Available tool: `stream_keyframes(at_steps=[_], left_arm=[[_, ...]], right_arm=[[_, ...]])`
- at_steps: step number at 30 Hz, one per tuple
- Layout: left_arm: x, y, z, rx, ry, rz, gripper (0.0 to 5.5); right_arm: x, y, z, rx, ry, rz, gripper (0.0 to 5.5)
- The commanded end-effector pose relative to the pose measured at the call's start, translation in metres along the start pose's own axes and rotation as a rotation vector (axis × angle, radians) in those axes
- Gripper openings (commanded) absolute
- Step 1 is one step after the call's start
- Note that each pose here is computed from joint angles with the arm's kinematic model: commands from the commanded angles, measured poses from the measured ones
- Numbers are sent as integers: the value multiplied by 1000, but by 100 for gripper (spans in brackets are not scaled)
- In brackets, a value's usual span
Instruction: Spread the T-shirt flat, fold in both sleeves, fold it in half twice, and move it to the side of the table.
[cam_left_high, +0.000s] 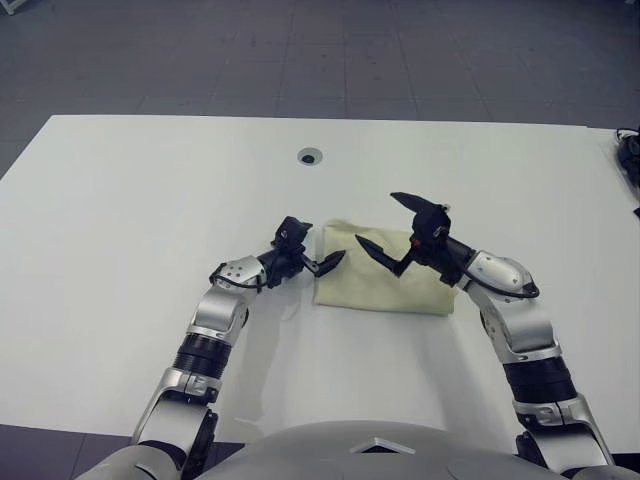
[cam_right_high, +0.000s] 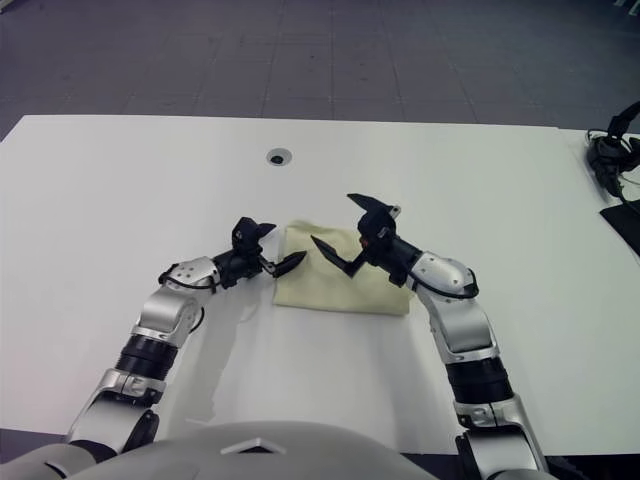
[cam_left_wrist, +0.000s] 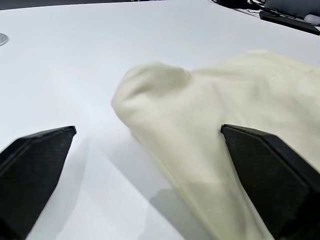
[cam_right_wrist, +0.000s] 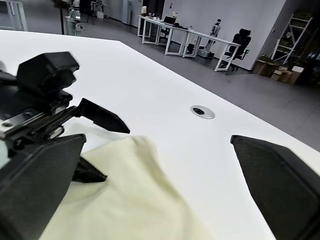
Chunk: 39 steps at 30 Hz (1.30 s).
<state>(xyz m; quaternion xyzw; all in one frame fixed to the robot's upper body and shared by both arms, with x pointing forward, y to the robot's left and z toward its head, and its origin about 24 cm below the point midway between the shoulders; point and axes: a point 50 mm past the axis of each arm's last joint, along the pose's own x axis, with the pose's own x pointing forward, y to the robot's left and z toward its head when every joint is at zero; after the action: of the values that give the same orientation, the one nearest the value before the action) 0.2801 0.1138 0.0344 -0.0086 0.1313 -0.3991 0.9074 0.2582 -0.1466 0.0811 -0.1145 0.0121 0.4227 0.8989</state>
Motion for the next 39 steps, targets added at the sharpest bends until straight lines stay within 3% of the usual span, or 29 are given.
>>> stream_keyframes(at_steps=[1,11,21,24,32,39], left_arm=[[-3,2,16,-34,-56,11,540],[-17,15,55,-111,-224,54,540],[-22,27,66,-121,-276,127,540],[-25,25,71,-135,-330,130,540],[-31,20,81,-166,-428,130,540],[-42,20,79,-166,-460,176,540]], right_arm=[[6,12,-14,31,51,102,538],[22,27,-52,101,130,236,538],[4,32,-118,215,475,200,538],[-8,9,-132,220,566,24,538],[-63,-65,-157,405,704,-872,538],[-75,-74,-159,344,853,-1061,538]])
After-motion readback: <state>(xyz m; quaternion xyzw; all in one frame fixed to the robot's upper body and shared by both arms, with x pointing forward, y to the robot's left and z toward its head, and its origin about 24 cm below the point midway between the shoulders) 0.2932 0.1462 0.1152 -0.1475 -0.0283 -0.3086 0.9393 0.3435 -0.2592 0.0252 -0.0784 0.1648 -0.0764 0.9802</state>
